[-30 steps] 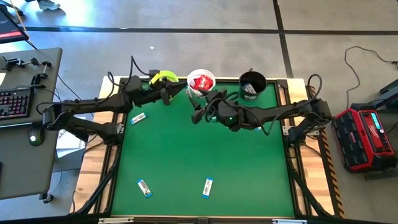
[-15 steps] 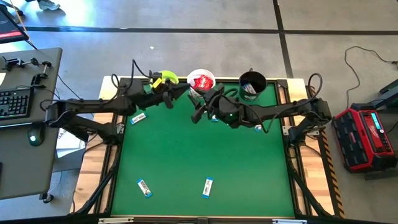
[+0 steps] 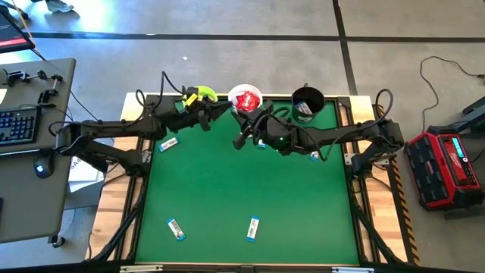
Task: Sort candy by brand, put in halloween buckets
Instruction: Put the white chocolate bar into the black bucket
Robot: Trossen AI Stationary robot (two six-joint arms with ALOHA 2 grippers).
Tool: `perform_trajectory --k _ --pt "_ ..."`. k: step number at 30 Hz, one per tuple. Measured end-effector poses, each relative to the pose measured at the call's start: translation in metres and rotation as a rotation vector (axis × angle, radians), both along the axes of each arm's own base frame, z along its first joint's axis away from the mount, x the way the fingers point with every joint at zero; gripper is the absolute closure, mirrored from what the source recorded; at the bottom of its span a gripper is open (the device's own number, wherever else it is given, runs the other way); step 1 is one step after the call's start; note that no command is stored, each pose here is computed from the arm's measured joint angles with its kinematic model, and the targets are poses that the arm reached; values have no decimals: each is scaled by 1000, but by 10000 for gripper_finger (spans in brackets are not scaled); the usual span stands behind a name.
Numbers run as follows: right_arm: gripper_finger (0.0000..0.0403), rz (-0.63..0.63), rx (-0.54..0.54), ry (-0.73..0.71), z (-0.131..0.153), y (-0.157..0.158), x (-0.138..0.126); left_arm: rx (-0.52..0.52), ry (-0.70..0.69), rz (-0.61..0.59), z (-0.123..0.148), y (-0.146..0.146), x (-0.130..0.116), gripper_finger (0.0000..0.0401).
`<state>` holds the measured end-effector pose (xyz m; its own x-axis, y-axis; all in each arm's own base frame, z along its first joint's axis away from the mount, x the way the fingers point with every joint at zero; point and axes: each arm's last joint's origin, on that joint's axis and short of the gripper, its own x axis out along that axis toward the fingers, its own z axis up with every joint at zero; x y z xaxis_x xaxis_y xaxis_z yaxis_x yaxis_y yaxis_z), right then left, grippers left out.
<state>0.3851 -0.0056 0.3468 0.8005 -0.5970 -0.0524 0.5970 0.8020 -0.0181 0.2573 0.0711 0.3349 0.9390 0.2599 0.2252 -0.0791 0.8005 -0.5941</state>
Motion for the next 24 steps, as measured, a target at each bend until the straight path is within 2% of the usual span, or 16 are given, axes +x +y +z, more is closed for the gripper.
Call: perform_trajectory --k 7,12,17,24 --pt "391 -2 2 -6 3 -2 -2 85 -59 -6 8 0 -2 335" --pt "391 -50 29 15 14 -14 -18 140 -42 12 9 0 -5 277" --pt "392 -180 156 114 22 -46 -56 156 43 26 2 4 -4 247" --pt "392 -454 403 388 9 -104 -128 167 182 16 -11 5 -3 248"
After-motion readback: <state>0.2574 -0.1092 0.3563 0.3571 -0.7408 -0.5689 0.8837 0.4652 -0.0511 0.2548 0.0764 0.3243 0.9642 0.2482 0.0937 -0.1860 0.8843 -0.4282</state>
